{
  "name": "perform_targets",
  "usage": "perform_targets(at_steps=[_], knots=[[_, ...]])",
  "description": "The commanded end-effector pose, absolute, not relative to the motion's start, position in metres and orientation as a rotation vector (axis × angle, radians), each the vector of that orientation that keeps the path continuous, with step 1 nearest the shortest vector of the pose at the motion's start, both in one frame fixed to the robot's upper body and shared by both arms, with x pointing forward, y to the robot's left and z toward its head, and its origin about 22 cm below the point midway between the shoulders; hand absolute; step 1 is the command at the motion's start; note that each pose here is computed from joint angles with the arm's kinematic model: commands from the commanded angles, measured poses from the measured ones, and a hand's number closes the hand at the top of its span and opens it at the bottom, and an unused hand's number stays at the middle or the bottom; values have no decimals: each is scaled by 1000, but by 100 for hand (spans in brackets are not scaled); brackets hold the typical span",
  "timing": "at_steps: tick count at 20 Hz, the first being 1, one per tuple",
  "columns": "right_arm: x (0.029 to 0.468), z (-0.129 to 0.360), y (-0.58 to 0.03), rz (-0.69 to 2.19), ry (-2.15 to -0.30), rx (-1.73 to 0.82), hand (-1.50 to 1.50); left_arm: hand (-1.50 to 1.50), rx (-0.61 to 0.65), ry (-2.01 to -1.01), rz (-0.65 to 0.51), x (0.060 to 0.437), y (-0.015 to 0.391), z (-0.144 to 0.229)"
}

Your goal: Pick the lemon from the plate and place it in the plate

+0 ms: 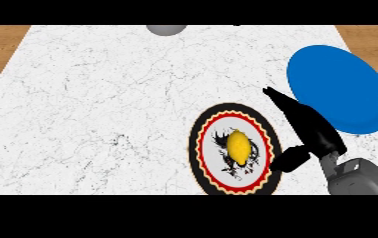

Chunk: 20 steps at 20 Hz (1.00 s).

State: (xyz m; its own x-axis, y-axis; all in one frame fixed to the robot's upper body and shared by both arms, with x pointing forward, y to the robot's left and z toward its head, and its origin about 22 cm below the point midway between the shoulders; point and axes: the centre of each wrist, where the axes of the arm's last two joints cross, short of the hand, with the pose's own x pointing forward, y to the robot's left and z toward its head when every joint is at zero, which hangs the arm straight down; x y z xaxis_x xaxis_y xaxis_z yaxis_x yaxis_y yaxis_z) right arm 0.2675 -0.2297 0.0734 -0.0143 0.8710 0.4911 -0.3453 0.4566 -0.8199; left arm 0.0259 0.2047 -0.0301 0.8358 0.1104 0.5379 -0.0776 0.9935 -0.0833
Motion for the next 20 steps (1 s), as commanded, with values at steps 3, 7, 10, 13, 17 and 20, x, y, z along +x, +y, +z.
perform_targets(at_steps=[3, 7, 10, 13, 17, 20], knots=[[261, 67, -205, 1043, -1204, -529, -150, 0, 1, -1078, 64, 114, 216, 2], [259, 63, -197, 1080, -1162, -571, -150, 0, 7, -1072, 49, 113, 217, -2], [258, 56, -191, 1086, -1124, -633, -150, 0, 17, -1086, 51, 113, 222, 0], [261, 56, -190, 1091, -1108, -680, -150, 0, 16, -1079, 56, 117, 217, -2], [258, 56, -182, 1120, -1092, -687, -150, 0, 12, -1079, 65, 119, 218, -2], [251, 41, -171, 1125, -1069, -655, -150, 0, 8, -1078, 58, 119, 214, -6]])
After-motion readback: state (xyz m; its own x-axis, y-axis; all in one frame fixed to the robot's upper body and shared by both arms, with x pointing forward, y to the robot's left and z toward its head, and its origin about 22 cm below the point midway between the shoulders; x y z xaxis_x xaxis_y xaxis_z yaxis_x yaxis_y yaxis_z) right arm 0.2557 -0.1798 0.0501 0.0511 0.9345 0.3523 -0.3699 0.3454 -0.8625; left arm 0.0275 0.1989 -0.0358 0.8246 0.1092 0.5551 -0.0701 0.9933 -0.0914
